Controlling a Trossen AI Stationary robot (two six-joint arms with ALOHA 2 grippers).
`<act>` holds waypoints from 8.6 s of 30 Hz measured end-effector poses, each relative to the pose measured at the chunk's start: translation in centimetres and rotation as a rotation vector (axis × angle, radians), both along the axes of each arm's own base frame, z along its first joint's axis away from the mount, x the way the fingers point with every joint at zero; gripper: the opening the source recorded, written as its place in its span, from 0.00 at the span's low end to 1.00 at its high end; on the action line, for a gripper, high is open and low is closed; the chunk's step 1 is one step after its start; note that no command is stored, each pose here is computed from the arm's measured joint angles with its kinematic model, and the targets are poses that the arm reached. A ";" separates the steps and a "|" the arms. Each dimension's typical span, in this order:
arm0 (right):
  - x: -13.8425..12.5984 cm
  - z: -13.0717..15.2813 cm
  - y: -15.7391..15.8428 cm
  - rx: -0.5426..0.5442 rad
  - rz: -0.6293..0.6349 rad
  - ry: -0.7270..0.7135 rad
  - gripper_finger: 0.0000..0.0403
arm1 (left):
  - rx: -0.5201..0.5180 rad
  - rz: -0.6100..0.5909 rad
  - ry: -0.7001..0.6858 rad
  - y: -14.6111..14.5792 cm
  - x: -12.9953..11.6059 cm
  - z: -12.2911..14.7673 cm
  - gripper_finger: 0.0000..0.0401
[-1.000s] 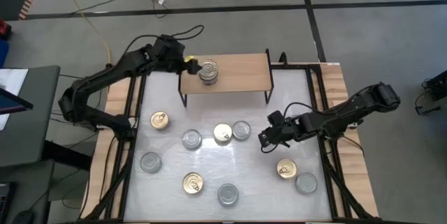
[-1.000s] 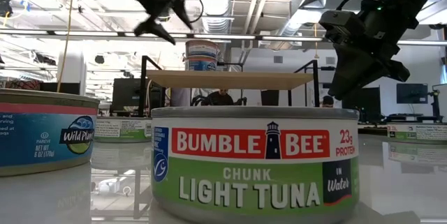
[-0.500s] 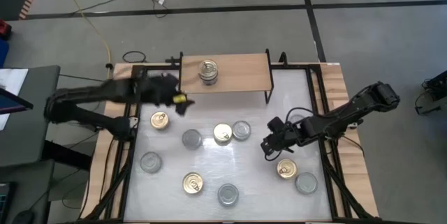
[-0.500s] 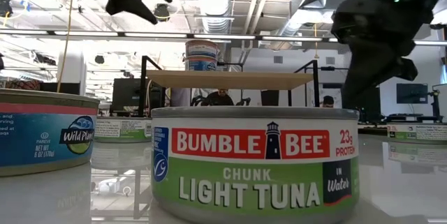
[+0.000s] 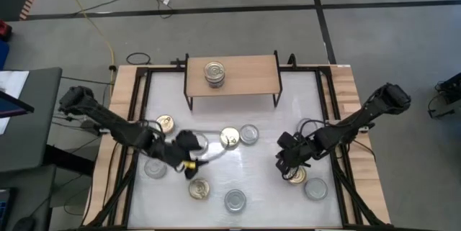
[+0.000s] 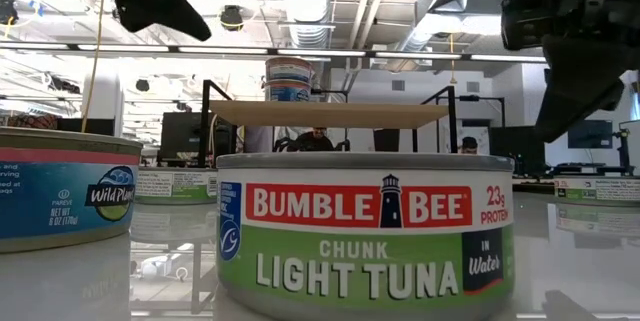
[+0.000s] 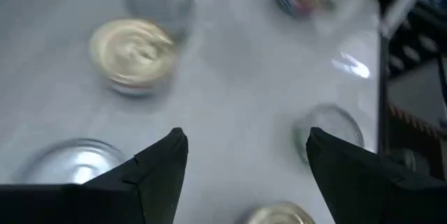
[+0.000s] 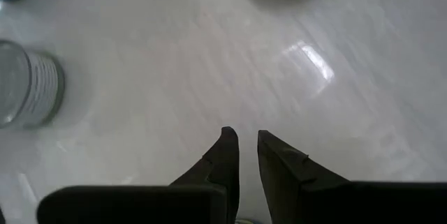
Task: Stack canned seafood by type on shelf
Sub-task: Put the green white tuna can on the shelf
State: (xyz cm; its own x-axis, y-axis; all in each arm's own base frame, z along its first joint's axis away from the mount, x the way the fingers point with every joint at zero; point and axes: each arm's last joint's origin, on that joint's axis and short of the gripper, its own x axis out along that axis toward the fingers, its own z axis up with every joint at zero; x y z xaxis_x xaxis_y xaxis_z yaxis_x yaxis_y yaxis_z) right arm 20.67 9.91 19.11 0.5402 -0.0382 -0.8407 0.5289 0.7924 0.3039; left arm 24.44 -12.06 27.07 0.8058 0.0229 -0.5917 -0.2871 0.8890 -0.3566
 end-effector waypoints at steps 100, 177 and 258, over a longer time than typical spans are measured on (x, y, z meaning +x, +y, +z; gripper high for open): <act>-5.8 3.7 0.9 0.031 -0.205 -0.261 0.04 | -0.012 0.044 -0.198 -1.1 3.9 -1.0 0.69; 2.1 -6.2 1.1 0.230 -0.040 -0.285 0.36 | -0.539 0.481 -0.089 -2.2 15.6 -10.7 0.69; 5.6 -7.0 0.0 0.251 0.015 -0.240 0.14 | -0.784 0.550 0.025 -1.8 16.1 -12.7 0.69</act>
